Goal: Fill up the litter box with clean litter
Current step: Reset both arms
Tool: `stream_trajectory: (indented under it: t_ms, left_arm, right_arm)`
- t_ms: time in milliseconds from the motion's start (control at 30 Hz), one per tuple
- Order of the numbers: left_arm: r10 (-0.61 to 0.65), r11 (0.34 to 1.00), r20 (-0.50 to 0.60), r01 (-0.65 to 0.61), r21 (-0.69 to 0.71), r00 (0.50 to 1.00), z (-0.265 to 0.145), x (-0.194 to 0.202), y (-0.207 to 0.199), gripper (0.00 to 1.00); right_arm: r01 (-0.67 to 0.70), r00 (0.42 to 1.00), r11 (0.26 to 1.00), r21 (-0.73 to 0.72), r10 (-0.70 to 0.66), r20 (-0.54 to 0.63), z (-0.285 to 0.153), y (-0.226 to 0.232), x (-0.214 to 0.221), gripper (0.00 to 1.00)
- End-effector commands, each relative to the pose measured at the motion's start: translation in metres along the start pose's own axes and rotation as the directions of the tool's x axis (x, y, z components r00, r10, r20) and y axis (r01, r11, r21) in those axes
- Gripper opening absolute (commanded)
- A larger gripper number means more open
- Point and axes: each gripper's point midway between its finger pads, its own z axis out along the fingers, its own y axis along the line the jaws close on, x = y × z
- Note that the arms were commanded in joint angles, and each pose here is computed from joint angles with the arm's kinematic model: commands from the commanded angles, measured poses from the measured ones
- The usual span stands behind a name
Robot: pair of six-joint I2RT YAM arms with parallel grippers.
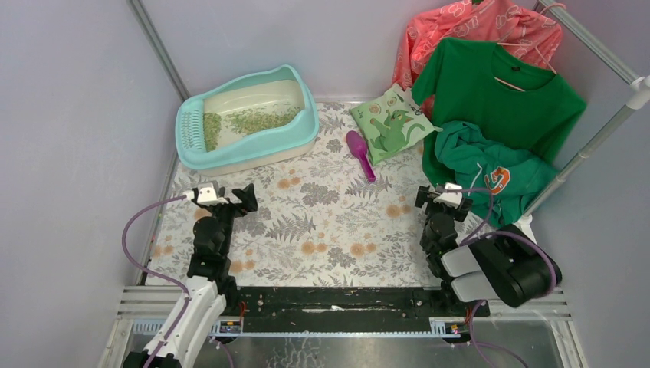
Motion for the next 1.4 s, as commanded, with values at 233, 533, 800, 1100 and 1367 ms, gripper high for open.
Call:
stream_trajectory:
  t_ms: [233, 533, 800, 1100, 1367]
  left_arm:
    - [0.026, 1.0, 0.059, -0.027, 0.012, 0.998, 0.004, -0.014, -0.002, 0.99]
    - [0.035, 0.999, 0.05, -0.035, 0.008, 0.998, 0.005, -0.013, -0.002, 0.99]
    - [0.036, 0.999, 0.045, -0.036, 0.001, 0.998, 0.006, -0.012, -0.001, 0.99]
    - [0.046, 0.999, 0.035, -0.046, -0.002, 0.998, 0.008, -0.011, 0.0, 0.99]
    - [0.051, 0.998, 0.041, -0.05, -0.037, 0.998, 0.01, -0.009, 0.006, 0.99]
  right_arm:
    - [-0.057, 0.996, 0.996, 0.07, 0.052, 0.067, 0.012, -0.015, -0.013, 1.0]
    - [-0.123, 0.991, 0.992, 0.04, 0.121, 0.047, 0.006, -0.013, -0.011, 1.0]
    - [-0.136, 0.991, 0.991, 0.007, 0.136, -0.002, 0.015, -0.003, -0.005, 1.0]
    - [-0.09, 0.995, 0.996, 0.025, 0.088, 0.052, 0.016, -0.015, -0.016, 1.0]
    - [-0.043, 0.997, 0.999, 0.01, 0.044, -0.07, 0.05, -0.009, 0.021, 1.0]
